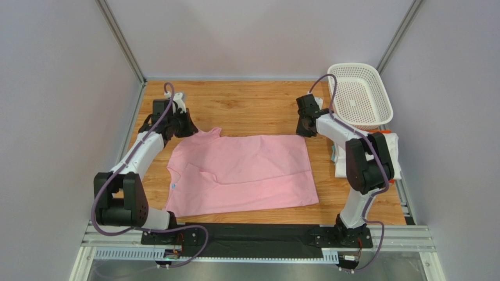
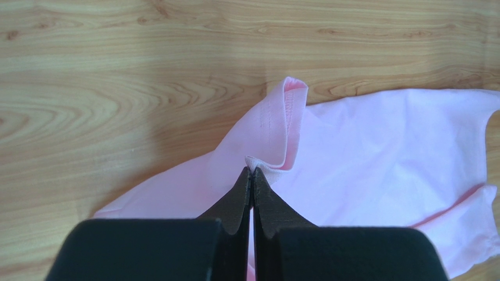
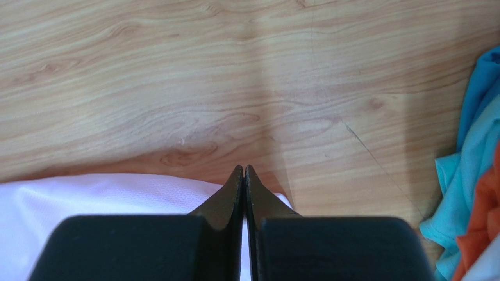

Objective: Fold and stack the t-shirts
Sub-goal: Fold the tshirt

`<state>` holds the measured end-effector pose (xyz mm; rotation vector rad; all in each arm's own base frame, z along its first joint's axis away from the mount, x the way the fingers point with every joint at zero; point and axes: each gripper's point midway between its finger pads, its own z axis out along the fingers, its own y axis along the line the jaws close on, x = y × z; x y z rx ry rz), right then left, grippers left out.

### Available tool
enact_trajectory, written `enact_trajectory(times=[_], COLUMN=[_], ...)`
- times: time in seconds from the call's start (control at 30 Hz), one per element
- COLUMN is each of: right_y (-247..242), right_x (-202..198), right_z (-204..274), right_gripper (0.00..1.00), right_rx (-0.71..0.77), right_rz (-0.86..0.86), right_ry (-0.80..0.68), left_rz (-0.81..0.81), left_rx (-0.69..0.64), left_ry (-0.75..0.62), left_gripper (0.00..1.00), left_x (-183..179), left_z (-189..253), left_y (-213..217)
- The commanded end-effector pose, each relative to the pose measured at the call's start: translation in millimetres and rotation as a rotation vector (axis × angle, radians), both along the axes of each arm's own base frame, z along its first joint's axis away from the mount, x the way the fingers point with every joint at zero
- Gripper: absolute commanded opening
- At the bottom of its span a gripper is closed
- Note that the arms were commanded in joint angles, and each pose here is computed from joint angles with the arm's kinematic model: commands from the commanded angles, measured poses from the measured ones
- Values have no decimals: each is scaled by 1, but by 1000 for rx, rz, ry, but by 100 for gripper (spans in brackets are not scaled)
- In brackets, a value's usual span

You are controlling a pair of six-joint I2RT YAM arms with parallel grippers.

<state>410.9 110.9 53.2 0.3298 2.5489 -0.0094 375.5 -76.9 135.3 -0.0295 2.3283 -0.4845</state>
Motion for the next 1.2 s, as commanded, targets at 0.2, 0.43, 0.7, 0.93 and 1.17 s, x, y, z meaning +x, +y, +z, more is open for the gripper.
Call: enact_trajectory(times=[0.2,0.43,0.7,0.93,1.17], right_y=[5,-2,-11,-17,-19], right_x=[-31,-57,-79,-91,-101], right_z=[40,49,54,50,49], right_gripper=[0,0,0,0,0], right_rx=[51,56,43,24,32], right_rz=[73,90,101,97,98], right_ry=[-101,-100,-95,-82,-80], left_rz=[38,170,323,447,508], left_rx=[-51,-59,-104,-161,-208], left_ry=[-141,-213,-284,-350,-354], left_gripper=[0,0,0,0,0], left_x=[-39,-78,-108,-130,-146], left_z=[26,27,24,29,17], left_y=[-1,15,31,44,48])
